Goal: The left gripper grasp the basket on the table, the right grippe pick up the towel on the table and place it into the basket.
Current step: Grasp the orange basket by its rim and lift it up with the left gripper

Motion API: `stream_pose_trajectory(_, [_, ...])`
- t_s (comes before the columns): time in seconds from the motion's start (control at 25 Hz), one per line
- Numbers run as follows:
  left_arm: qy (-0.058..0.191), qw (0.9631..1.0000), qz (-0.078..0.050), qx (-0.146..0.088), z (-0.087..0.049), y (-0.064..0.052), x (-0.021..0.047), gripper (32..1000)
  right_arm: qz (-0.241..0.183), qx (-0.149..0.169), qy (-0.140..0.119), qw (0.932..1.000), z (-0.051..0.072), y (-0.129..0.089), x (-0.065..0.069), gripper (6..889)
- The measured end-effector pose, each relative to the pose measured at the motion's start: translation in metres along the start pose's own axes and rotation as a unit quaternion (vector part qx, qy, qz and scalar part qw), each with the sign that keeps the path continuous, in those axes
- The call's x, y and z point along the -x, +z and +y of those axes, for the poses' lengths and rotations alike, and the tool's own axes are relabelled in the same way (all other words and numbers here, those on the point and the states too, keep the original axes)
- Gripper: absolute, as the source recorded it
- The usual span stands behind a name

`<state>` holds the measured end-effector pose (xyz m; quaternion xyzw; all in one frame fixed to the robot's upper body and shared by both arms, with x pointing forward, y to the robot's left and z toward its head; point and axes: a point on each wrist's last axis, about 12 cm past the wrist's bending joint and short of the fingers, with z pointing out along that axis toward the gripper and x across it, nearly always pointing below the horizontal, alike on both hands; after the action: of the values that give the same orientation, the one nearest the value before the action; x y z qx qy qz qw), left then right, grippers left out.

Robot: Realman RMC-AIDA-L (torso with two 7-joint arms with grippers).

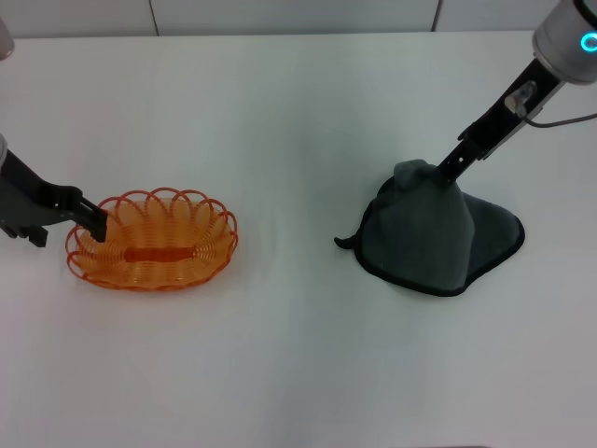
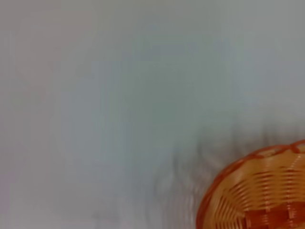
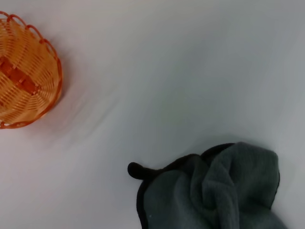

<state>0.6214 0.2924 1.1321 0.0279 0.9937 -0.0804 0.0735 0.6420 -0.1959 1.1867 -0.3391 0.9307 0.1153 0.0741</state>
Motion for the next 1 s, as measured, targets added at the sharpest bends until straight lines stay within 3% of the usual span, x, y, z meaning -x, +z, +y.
stream_pose_trajectory(0.4, [0.000,1.0000,0.003,-0.003,0.002,0.013,-0.0030,800,0.001,0.001,-0.001,1.0000,0.000,0.003,0.000,845])
stream_pose_trajectory(0.68, [0.001,0.9994,0.001,-0.034,-0.003,0.023,-0.0052,793,0.001,0.001,-0.005,1.0000,0.000,0.003,0.001,845])
stream_pose_trajectory(1.0, [0.001,0.9990,-0.006,-0.044,-0.005,0.028,-0.0052,785,-0.001,0.002,-0.007,1.0000,0.001,0.002,0.002,845])
